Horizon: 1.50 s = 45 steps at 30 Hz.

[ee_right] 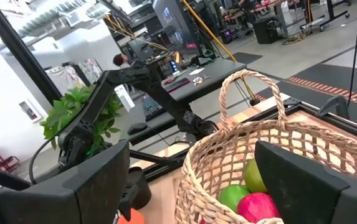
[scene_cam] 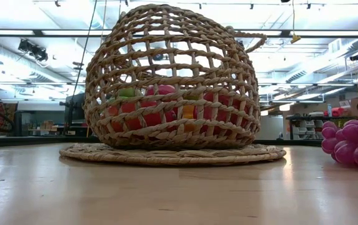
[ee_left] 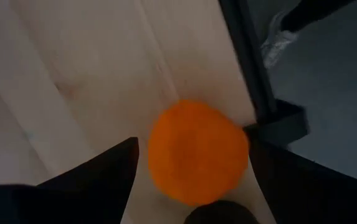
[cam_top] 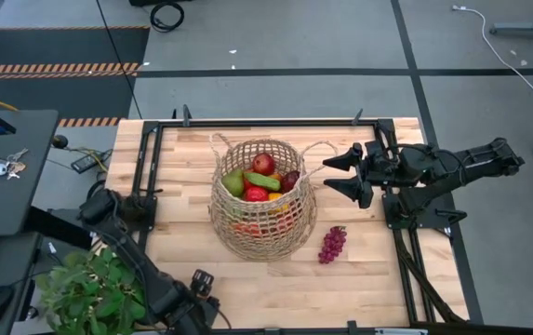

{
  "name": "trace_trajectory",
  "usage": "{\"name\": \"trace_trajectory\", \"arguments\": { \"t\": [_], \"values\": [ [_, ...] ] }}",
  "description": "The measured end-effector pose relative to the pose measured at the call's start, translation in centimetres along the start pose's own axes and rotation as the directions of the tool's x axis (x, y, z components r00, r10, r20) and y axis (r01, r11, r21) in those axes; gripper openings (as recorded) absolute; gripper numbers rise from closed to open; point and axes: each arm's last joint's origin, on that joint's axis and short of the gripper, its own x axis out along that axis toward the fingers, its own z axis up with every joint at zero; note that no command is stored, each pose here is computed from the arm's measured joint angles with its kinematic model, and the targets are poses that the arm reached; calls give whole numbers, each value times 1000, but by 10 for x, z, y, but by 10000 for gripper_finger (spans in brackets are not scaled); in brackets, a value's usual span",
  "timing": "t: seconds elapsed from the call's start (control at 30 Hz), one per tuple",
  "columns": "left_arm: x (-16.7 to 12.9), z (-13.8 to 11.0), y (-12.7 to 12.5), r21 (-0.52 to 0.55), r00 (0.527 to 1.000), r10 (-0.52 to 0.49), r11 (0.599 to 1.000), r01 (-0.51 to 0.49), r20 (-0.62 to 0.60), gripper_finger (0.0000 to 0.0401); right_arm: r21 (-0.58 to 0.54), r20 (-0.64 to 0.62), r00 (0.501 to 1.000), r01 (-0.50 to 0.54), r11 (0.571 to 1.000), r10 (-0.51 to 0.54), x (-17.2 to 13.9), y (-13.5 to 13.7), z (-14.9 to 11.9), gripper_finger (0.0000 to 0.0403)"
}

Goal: Build produce basket
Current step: Put the orange tangerine into the basket

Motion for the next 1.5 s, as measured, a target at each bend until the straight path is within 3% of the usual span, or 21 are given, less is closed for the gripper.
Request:
{"name": "trace_trajectory", "arguments": {
  "t": [0.23, 0.73, 0.93, 1.33, 1.5],
  "values": [
    [15, -8, -15, 145, 998, 44, 989, -38, -33, 314, 14, -1, 1000, 1, 1000, -1, 0, 0, 0, 348],
    [24, -7, -12, 216, 994, 104, 972, -93, -40, 314, 27, 1, 1000, -1, 1000, 1, 0, 0, 0, 348],
    [24, -9, 7, 180, 969, 216, 965, -193, -120, 314, 30, 9, 1000, -5, 1000, 5, 0, 0, 1, 348],
    [23, 1, 48, 78, 938, 303, 953, -293, -171, 298, 32, 5, 1000, -26, 999, 26, 0, 1, 1, 348],
    [39, -11, 71, 56, 907, 331, 943, -328, -259, 284, 32, 5, 1000, -26, 999, 26, 0, 1, 1, 348]
  ]
}}
